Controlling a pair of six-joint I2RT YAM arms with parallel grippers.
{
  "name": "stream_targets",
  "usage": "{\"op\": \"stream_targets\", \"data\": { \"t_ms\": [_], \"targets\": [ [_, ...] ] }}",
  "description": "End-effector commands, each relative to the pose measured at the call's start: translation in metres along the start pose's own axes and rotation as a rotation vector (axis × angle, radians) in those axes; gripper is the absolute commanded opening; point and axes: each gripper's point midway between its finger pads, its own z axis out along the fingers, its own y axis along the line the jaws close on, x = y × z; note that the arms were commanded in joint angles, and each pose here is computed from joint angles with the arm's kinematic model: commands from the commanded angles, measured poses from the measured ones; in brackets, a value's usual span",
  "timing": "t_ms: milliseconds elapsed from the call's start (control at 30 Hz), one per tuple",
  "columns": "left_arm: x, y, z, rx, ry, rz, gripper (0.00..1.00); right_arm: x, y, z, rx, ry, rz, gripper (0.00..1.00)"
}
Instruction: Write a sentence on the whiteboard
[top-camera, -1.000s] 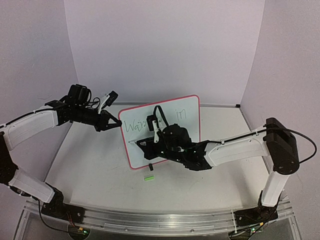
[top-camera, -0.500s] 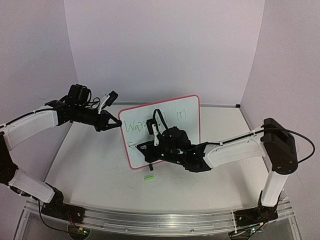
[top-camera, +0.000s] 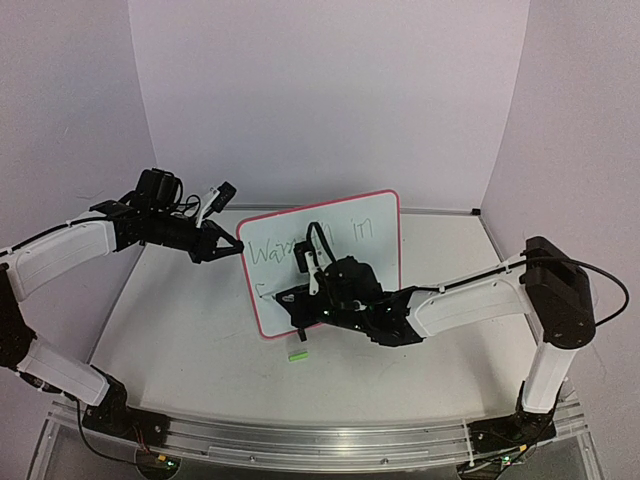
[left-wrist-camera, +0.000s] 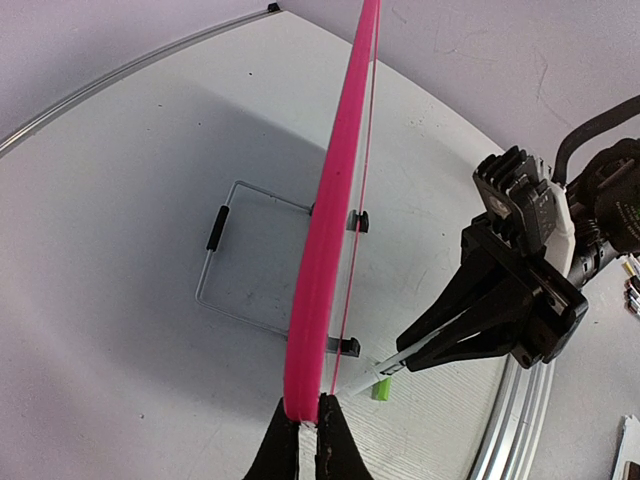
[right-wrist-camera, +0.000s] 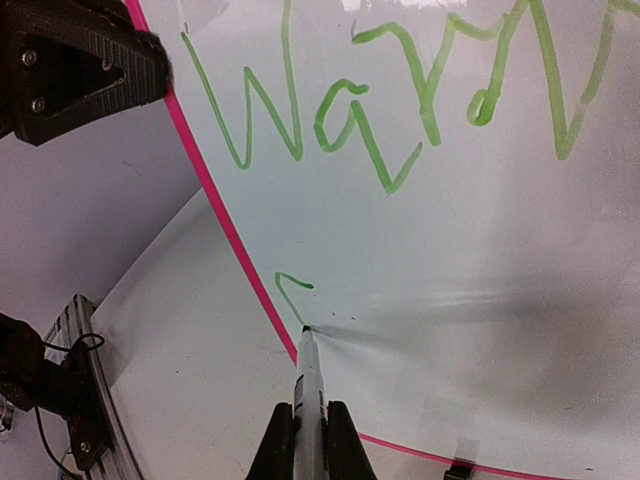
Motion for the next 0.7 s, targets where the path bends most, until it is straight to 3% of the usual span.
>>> {"op": "stream_targets", "data": {
  "t_ms": [0, 300, 667],
  "targets": [
    [0.023, -0.004, 0.011, 0.011, 0.091, -0.014, 0.00, -0.042, 0.001, -0.011, 0.028, -0.116, 0.024, 0.00],
    [0.023, -0.005, 0.010, 0.011, 0.090, -0.014, 0.00, -0.062, 0.009, -0.019, 0.012, -0.167, 0.031, 0.00],
    [0.023, -0.005, 0.011, 0.012, 0.090, -0.014, 0.00, -0.047, 0.001, -0.013, 0.029, -0.135, 0.030, 0.00]
  ]
}}
